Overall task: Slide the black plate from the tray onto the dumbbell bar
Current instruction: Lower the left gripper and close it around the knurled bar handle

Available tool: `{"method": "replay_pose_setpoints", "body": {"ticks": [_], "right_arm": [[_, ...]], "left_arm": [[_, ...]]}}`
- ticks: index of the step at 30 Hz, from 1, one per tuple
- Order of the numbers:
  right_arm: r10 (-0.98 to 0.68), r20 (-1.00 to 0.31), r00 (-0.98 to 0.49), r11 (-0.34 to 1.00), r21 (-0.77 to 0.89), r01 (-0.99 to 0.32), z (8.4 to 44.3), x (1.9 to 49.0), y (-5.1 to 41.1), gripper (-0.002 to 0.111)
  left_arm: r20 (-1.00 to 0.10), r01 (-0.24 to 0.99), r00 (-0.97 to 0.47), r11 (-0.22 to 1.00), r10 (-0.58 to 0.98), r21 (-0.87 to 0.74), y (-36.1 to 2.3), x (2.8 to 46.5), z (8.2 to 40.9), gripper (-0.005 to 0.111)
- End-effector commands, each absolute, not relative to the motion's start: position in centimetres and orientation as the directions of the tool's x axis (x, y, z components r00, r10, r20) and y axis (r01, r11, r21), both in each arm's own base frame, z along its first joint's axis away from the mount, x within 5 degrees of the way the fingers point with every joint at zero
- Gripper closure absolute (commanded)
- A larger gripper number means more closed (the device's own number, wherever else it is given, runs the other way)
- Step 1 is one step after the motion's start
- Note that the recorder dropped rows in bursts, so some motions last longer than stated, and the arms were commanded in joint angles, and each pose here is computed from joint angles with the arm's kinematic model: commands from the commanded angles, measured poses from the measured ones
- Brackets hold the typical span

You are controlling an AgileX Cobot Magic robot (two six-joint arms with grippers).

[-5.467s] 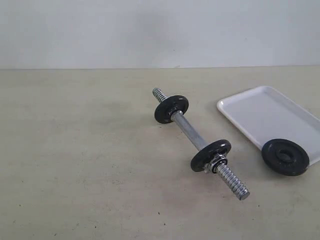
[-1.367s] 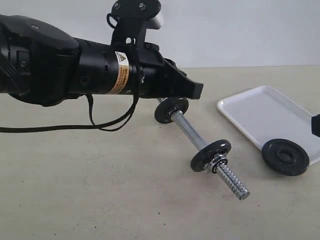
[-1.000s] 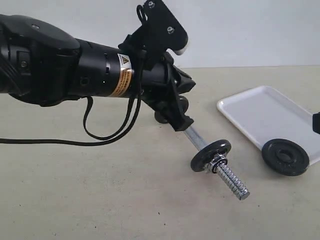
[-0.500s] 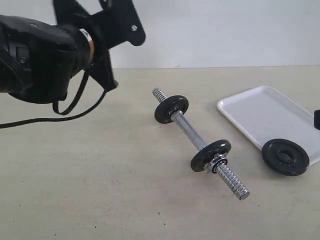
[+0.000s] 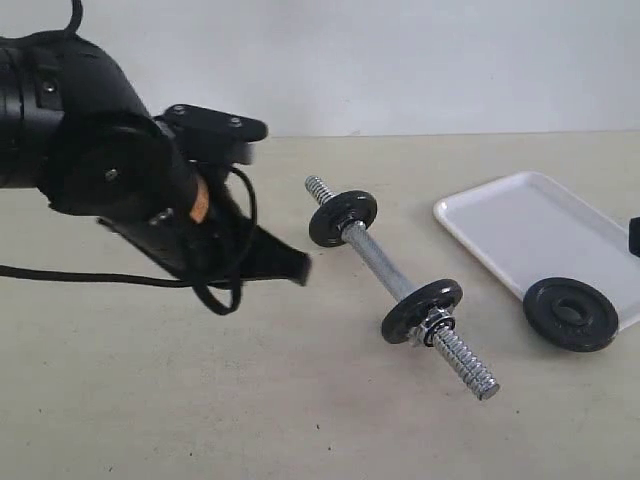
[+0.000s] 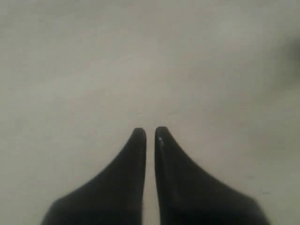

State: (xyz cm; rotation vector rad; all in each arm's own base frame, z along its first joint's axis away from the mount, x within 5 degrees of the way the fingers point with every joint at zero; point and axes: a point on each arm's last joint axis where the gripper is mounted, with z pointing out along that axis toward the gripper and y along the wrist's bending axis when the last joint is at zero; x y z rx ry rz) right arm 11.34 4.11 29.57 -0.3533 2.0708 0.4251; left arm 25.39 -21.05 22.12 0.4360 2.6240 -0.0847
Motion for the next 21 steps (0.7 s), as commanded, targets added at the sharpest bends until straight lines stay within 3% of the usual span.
{"method": "replay_pose_setpoints", "body": {"ticks": [1, 6, 9, 11, 15, 21], "right_arm": [[-0.087, -0.862, -0.499, 0.895, 0.152, -0.419, 29.7, 11.4, 4.1, 0.109], [-0.081, -0.862, -0.500, 0.893, 0.161, -0.421, 29.8, 11.4, 4.2, 0.109], [-0.078, -0.859, -0.505, 0.890, 0.168, -0.424, 29.7, 11.3, 4.2, 0.109], [-0.086, -0.856, -0.510, 0.887, 0.167, -0.431, 29.7, 11.3, 4.3, 0.109], [-0.087, -0.855, -0.511, 0.886, 0.168, -0.432, 29.7, 11.2, 4.3, 0.109], [-0.088, -0.854, -0.512, 0.886, 0.169, -0.433, 29.7, 11.2, 4.3, 0.109]], "left_arm": [[-0.629, 0.533, -0.701, 0.833, 0.337, -0.147, -24.1, 25.7, 23.1, 0.102], [-0.648, 0.639, -0.572, 0.768, 0.503, 0.032, -24.5, 26.9, 22.8, 0.102], [-0.622, 0.623, -0.601, 0.782, 0.502, 0.028, -25.7, 28.3, 21.7, 0.102], [-0.601, 0.567, -0.663, 0.823, 0.446, -0.015, -26.6, 29.5, 20.9, 0.102], [-0.641, 0.392, -0.745, 0.899, 0.186, -0.195, -27.5, 32.2, 19.8, 0.102], [-0.566, 0.148, -0.813, 0.891, -0.137, -0.430, -26.7, 35.1, 20.6, 0.102]]}}
